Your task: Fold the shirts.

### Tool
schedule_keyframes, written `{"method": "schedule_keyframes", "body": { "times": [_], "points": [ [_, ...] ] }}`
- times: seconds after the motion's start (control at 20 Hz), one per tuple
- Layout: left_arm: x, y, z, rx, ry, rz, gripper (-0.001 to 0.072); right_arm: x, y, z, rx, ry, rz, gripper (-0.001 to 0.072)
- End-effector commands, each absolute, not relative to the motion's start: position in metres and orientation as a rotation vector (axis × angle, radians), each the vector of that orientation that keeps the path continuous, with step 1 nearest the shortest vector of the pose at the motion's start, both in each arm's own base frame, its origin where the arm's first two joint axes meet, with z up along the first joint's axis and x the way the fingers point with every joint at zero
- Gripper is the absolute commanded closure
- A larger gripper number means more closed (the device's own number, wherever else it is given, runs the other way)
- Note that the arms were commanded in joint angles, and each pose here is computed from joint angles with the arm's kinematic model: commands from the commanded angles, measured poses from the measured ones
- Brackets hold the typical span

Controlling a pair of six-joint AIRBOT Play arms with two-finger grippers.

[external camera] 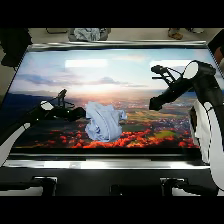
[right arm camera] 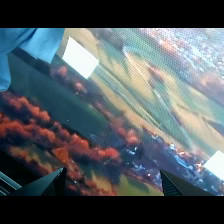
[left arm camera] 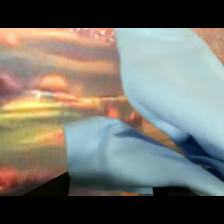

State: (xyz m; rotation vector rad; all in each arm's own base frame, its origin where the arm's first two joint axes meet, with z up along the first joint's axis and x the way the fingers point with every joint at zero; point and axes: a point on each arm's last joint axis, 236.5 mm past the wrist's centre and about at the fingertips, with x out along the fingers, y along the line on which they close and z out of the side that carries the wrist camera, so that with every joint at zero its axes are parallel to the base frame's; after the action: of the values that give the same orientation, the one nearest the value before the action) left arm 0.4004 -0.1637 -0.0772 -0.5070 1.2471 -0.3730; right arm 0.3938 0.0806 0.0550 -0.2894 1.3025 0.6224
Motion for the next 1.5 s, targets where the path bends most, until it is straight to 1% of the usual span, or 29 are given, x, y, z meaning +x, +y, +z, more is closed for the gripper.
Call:
{"method": "schedule_keyframes", "body": {
  "times": [0.0,0.1,0.25,0.4,0.55,0.75,0.85,0.95,1.0,1.05,1.1,1.15,1.25,1.45],
  "points": [
    [0.398,-0.166,-0.066,-0.399,1.231,-0.484,0.0095,0.393,0.081,0.055,-0.287,1.306,0.626,0.0031],
    [0.398,-0.165,-0.054,-0.339,1.221,-0.543,0.0095,0.395,0.081,0.055,-0.287,1.300,0.623,0.0031],
    [0.404,-0.149,-0.051,-0.193,1.214,-0.537,0.0093,0.395,0.081,0.055,-0.287,1.300,0.623,0.0031],
    [0.401,-0.151,-0.056,-0.121,1.210,-0.580,0.0091,0.395,0.081,0.055,-0.288,1.297,0.622,0.0031],
    [0.397,-0.166,-0.068,-0.088,1.225,-0.613,0.0091,0.395,0.081,0.055,-0.287,1.296,0.622,0.0031],
    [0.420,-0.173,-0.076,-0.067,1.146,-0.571,0.0092,0.392,0.082,0.055,-0.285,1.307,0.629,0.0031],
    [0.421,-0.177,-0.081,-0.060,1.141,-0.574,0.0097,0.394,0.084,0.055,-0.285,1.297,0.638,0.0031],
    [0.417,-0.184,-0.089,-0.044,1.158,-0.593,0.0122,0.395,0.090,0.051,-0.260,1.300,0.662,0.0030],
    [0.416,-0.185,-0.091,-0.042,1.160,-0.594,0.0317,0.395,0.095,0.046,-0.239,1.308,0.681,0.0030],
    [0.417,-0.185,-0.090,-0.042,1.158,-0.593,0.0564,0.396,0.103,0.041,-0.213,1.314,0.710,0.0030],
    [0.418,-0.184,-0.088,-0.043,1.155,-0.592,0.0649,0.397,0.108,0.036,-0.187,1.322,0.730,0.0030],
    [0.418,-0.182,-0.085,-0.048,1.157,-0.595,0.0671,0.399,0.114,0.029,-0.165,1.328,0.748,0.0030],
    [0.418,-0.176,-0.077,-0.058,1.161,-0.597,0.0671,0.405,0.125,0.013,-0.104,1.340,0.779,0.0028],
    [0.413,-0.172,-0.070,-0.069,1.174,-0.602,0.0673,0.419,0.169,-0.030,0.138,1.372,0.859,0.0025]
  ]
}}
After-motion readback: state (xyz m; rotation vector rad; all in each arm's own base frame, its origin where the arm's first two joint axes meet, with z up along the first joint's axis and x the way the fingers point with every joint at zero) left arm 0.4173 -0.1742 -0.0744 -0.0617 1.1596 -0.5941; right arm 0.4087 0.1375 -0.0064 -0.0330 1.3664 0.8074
